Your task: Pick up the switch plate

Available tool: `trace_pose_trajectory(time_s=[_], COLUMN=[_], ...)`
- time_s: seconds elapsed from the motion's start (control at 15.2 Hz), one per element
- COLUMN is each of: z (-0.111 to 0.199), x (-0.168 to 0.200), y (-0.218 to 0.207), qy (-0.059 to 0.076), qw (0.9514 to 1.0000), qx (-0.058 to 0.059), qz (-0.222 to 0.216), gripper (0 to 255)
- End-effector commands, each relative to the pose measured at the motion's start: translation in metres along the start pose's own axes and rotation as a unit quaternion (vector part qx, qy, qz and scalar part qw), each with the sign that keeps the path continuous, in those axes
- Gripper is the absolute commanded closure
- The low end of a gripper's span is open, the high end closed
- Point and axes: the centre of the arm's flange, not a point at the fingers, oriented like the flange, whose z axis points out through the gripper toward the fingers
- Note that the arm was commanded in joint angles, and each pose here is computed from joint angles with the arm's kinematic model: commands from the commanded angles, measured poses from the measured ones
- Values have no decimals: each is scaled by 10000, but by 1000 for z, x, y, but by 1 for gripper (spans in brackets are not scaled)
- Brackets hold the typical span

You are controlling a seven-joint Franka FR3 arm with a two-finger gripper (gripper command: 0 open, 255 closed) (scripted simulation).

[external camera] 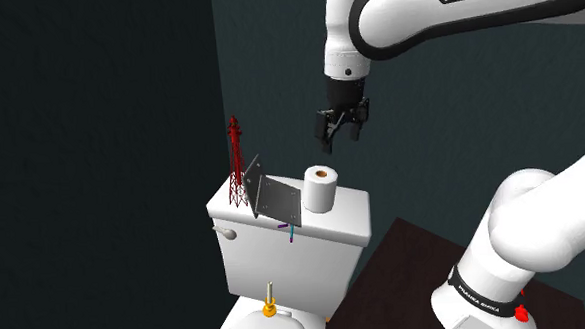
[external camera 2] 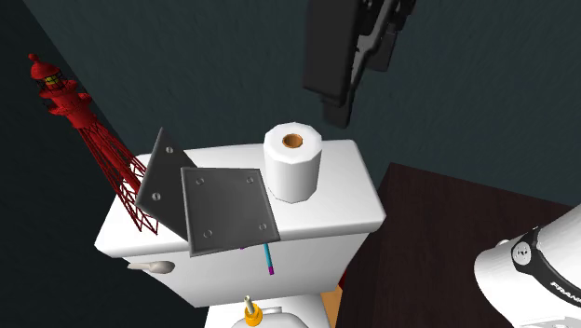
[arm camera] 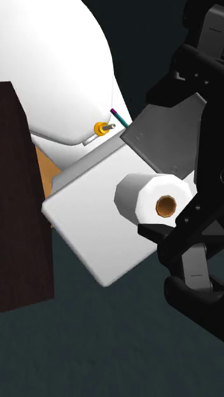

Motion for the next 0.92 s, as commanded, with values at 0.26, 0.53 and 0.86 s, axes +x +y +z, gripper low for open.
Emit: trace_pose_trajectory(time_s=[0.26, 0.53, 0.86], z=[23, 39, 60], x=[50, 91, 149], y=[-63, -98, -132], qy=[-135, -221, -328], qw=[9929, 9807, 9572], qx=[-128, -214, -320], qz=[1177, 1931, 2858], gripper=[0, 0, 0])
